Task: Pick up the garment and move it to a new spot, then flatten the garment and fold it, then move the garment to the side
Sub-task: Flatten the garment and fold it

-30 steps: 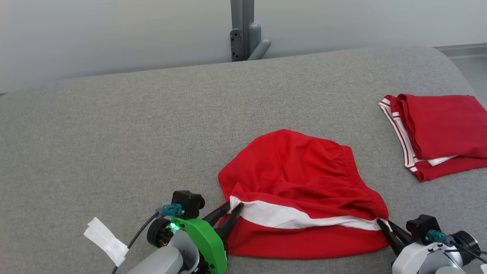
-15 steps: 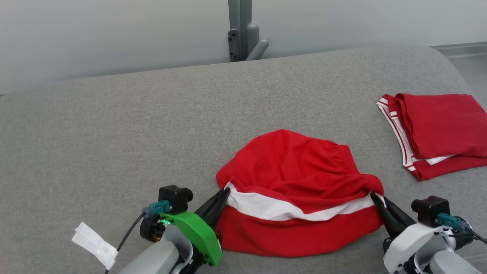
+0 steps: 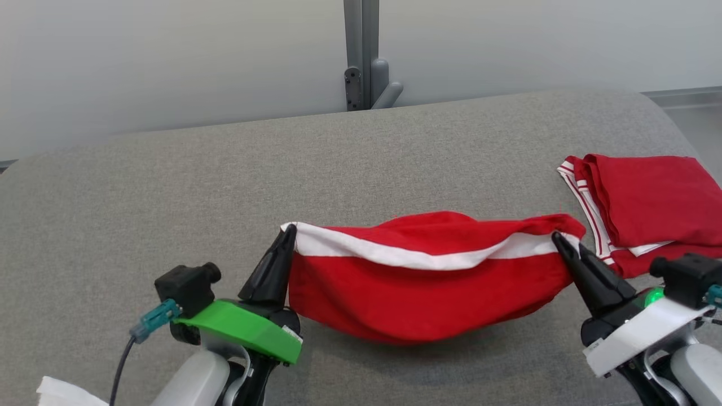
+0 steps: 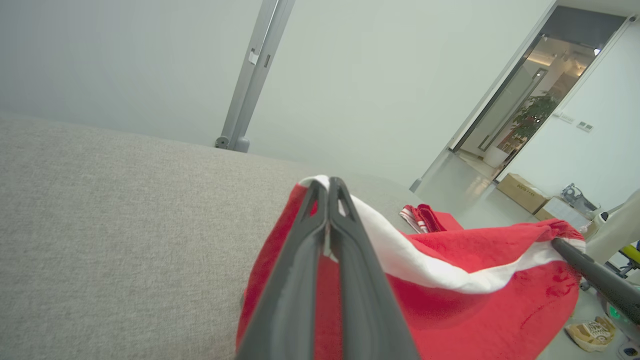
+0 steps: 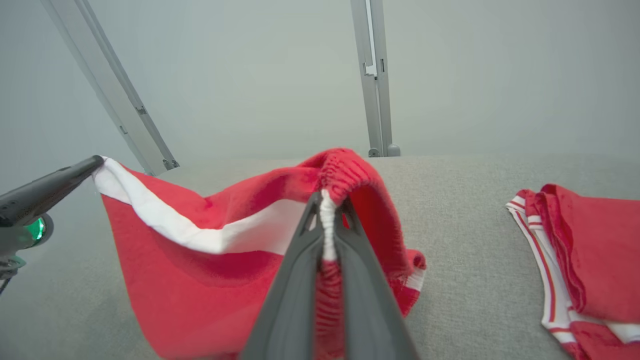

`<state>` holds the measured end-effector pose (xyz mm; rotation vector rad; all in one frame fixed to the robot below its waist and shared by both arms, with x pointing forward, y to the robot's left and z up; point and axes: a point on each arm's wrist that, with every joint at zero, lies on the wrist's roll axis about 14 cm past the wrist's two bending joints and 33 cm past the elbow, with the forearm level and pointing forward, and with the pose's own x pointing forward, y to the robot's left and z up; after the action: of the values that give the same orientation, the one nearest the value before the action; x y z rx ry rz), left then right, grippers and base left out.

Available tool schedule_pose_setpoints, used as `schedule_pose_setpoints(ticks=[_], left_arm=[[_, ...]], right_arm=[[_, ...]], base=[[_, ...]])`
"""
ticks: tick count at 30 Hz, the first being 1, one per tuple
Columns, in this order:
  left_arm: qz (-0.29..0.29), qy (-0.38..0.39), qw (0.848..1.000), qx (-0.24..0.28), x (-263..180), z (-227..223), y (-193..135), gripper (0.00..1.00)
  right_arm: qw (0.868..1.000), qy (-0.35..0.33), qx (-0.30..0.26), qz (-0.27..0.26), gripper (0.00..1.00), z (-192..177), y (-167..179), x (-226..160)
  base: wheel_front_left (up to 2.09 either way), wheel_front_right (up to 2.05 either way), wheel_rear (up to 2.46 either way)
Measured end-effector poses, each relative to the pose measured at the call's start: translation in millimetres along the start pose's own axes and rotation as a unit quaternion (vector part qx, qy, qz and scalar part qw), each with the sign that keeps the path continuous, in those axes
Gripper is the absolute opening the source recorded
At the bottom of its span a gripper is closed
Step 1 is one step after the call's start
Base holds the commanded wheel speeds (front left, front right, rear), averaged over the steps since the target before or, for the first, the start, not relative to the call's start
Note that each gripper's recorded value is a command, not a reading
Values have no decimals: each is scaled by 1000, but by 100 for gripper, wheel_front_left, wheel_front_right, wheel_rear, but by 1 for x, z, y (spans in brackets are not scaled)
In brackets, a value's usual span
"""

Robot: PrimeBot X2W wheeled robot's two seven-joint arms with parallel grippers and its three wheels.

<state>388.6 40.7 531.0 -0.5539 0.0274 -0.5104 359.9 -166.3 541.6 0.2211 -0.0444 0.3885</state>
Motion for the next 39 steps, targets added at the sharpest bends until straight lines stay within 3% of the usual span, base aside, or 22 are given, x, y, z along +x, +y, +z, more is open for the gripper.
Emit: schedule_pose_setpoints(ticks=[11,20,25,32,39], left_arm=[[-54,-161,986,-4,-10,101,-42,0],[-110,-201,973,37,6,163,-74,0],[-100,-188,976,53,46,181,-58,0],[-54,-208,971,108,121,238,-21,0],[-27,-284,943,171,170,293,0,0]], right_arm=[[995,-91,-40,27,0,92,13,-9],[992,-89,-58,61,0,121,31,16],[992,-71,-76,71,0,130,25,64],[988,-109,-87,61,0,166,14,171],[975,-183,-128,21,0,195,-4,259]], base=[[0,0,0],[0,0,0],[0,0,0],[0,0,0],[0,0,0]])
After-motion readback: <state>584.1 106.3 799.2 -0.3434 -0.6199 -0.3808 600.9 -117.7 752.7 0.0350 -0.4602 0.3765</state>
